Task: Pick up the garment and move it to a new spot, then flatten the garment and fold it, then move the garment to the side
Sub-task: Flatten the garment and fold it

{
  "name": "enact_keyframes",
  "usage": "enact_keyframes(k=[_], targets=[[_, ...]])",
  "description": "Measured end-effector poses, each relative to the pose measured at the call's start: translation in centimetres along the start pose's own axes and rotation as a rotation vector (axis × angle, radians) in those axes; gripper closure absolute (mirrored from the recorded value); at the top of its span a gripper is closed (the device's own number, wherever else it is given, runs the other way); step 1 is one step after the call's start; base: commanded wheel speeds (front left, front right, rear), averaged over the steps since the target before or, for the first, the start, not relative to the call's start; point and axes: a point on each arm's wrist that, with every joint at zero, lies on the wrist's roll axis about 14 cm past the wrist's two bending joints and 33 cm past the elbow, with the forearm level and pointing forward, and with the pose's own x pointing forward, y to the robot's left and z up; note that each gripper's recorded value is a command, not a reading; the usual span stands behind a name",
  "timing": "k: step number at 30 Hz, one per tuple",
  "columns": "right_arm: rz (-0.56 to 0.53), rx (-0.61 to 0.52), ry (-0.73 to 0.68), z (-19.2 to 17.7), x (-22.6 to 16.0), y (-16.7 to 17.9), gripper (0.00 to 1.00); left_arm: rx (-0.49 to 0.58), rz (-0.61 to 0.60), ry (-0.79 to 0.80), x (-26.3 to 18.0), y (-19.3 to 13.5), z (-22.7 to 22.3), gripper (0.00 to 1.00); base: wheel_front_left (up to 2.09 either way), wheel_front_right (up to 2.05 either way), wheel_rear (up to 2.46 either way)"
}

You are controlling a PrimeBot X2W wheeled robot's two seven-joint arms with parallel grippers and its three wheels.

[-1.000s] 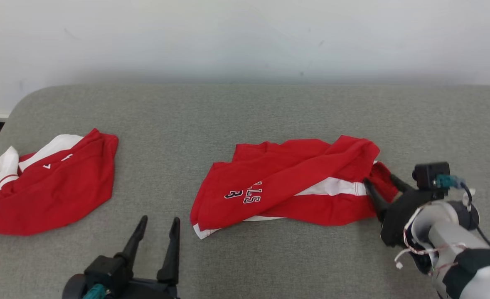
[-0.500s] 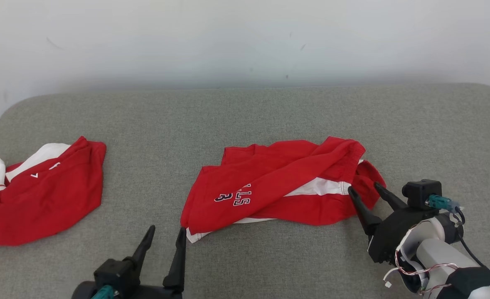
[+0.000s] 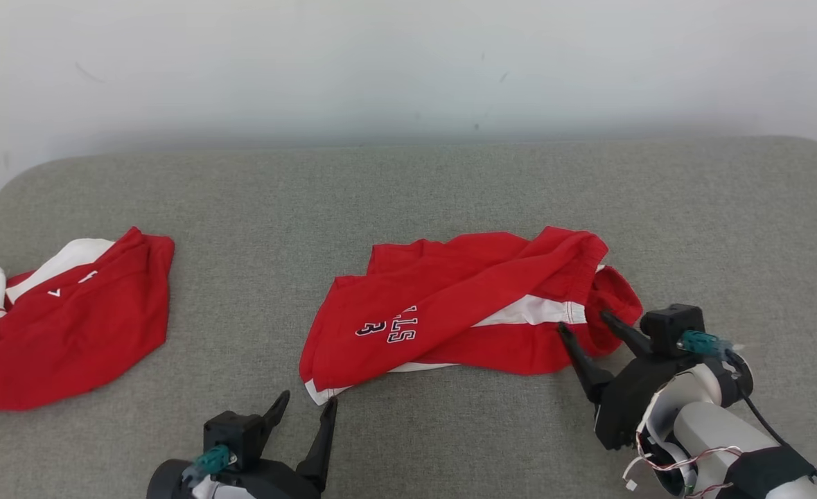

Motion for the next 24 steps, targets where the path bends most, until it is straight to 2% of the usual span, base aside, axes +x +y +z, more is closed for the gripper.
enact_keyframes(k=[5, 20, 21, 22, 23, 24], targets=[[0.012, -0.033, 0.023, -0.1, 0.4, 0.4, 0.00, 0.021, -0.023, 0.083, 0.8, 0.1, -1.7, 0.00, 0.00, 0.00, 0.00], [0.004, -0.021, 0.068, -1.1, 0.8, 0.8, 0.00, 0.016, -0.036, 0.194, 2.6, 0.4, -3.9, 0.00, 0.00, 0.00, 0.00], [0.004, -0.020, 0.075, -1.2, 0.8, 0.8, 0.00, 0.016, -0.034, 0.187, 2.7, 0.4, -3.8, 0.29, 0.00, 0.00, 0.00], [0.005, -0.019, 0.079, -1.4, 0.8, 0.9, 0.15, 0.012, -0.031, 0.184, 2.8, 0.5, -3.6, 0.68, 0.00, 0.00, 0.00], [0.007, -0.018, 0.082, -1.4, 0.9, 1.0, 0.51, 0.009, -0.029, 0.187, 3.0, 0.5, -3.6, 0.82, 0.00, 0.00, 0.00], [0.011, -0.022, 0.086, -1.5, 0.9, 1.2, 0.62, 0.006, -0.028, 0.188, 3.1, 0.5, -3.6, 0.92, 0.00, 0.00, 0.00]])
